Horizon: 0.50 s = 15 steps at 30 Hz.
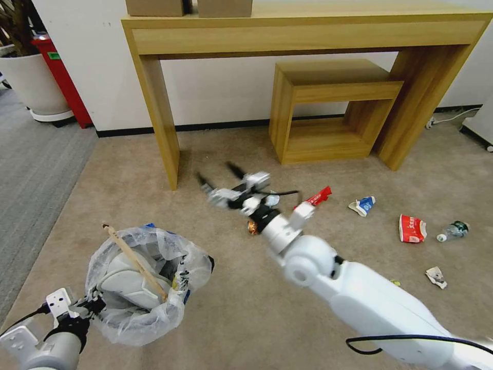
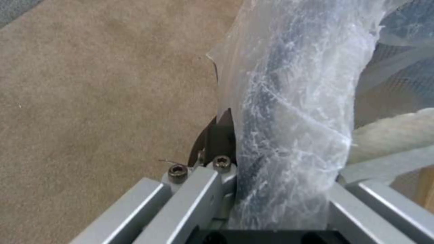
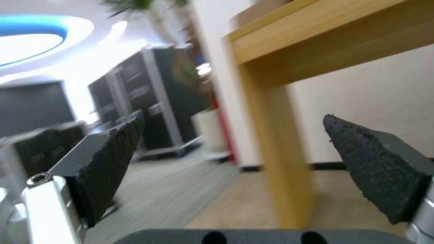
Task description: Pick up the trash bin and place the garbage on the floor into it.
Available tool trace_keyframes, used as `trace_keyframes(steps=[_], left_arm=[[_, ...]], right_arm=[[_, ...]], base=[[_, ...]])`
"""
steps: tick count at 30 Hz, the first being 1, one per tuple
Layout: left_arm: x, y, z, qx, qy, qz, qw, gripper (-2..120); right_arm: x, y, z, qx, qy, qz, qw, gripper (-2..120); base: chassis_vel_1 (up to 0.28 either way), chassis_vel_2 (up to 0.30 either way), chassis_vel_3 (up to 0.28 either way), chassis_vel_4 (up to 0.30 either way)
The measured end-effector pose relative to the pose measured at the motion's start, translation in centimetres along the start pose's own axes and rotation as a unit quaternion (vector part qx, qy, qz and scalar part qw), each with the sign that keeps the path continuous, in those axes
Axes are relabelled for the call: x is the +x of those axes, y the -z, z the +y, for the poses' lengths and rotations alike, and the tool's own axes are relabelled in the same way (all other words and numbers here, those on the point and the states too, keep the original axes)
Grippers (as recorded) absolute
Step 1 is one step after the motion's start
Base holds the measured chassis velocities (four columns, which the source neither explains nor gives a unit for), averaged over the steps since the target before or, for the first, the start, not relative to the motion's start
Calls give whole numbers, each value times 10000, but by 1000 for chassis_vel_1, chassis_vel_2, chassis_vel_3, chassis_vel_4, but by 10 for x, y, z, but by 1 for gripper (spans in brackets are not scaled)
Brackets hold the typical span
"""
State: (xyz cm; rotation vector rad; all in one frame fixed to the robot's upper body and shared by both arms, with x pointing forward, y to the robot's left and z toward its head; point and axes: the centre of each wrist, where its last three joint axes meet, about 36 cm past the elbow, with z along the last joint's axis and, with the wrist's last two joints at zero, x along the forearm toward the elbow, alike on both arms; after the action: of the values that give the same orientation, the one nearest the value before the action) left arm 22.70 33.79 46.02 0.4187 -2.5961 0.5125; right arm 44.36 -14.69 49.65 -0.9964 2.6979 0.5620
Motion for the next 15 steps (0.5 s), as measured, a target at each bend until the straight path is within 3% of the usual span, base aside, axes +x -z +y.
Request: trace_keyframes(steps=[8, 15], left_arm=[[-3, 1, 0, -108, -100, 44, 9999, 0], [-3, 4, -1, -232, -190, -1, 9995, 0]], right_arm=[[45, 21, -53, 370, -1390, -355, 9890, 100], [79, 31, -80, 797, -1922, -783, 9750, 100]], base=[[0, 0, 0, 0], [0, 0, 0, 0]])
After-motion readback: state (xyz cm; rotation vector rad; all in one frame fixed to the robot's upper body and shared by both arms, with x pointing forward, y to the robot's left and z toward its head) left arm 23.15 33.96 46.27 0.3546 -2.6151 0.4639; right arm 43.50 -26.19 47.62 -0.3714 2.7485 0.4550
